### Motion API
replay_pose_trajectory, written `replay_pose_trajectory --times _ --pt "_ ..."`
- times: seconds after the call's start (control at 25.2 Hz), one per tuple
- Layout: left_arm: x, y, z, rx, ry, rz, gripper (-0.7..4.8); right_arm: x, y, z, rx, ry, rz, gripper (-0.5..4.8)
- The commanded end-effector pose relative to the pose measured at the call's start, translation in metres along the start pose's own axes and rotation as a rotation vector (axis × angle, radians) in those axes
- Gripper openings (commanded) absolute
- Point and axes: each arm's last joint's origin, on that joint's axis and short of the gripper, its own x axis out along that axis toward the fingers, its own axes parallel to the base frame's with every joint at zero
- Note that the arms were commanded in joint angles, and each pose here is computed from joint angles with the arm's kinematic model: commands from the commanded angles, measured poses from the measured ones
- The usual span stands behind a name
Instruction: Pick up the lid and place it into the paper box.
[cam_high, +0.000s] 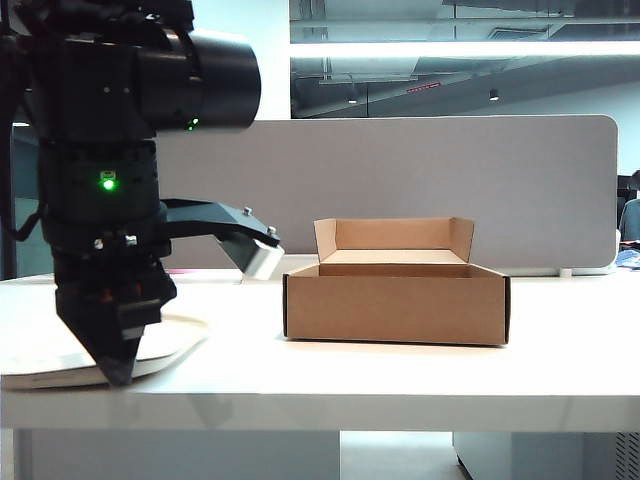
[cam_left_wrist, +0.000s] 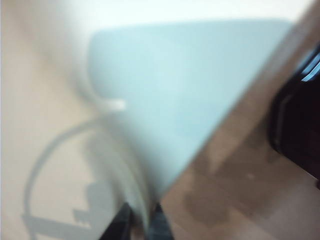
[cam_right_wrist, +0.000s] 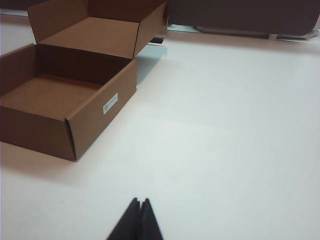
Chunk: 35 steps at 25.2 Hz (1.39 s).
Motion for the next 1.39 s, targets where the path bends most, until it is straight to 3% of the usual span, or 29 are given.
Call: replay_pose_trajectory --times 0.04,0.24,0.48,0.83,1.03,1.11,1.15,1.23,1.39 --pt "0.001 -0.001 -0.001 0.003 0.007 -0.018 0.14 0.0 0.0 -0.001 0.002 -0.004 0.001 -0.01" --pt "0.001 -0.001 -0.004 0.012 0.038 -0.001 -0.06 0.0 0.0 -0.001 0.003 -0.002 0.001 -0.01" --pt "-0.011 0.005 -0.008 0.088 0.133 0.107 -0.06 0.0 0.0 -0.001 0.003 -0.001 0.002 -0.01" --pt "-0.05 0.028 0.014 0.025 0.011 0.276 -0.06 0.0 0.0 -0.001 0.003 -0.001 0.002 -0.01" --pt "-0.059 0.035 0.023 -0.012 -0.061 0.265 -0.05 0.0 0.0 -0.001 0.003 -0.001 0.002 -0.01" --pt "-0.058 0.036 0.023 -0.021 -0.08 0.201 0.33 0.0 0.0 -0.001 0.003 -0.001 0.002 -0.01" --pt "-0.055 0.037 0.023 -0.045 -0.094 0.14 1.11 0.0 0.0 -0.001 0.003 -0.001 0.002 -0.01" --pt "-0.052 0.035 0.022 -0.134 -0.091 0.111 1.6 0.0 0.0 -0.001 0.003 -0.001 0.002 -0.01" --pt "-0.038 0.03 0.02 -0.208 -0.023 0.088 1.71 0.0 0.0 -0.001 0.003 -0.001 0.002 -0.01"
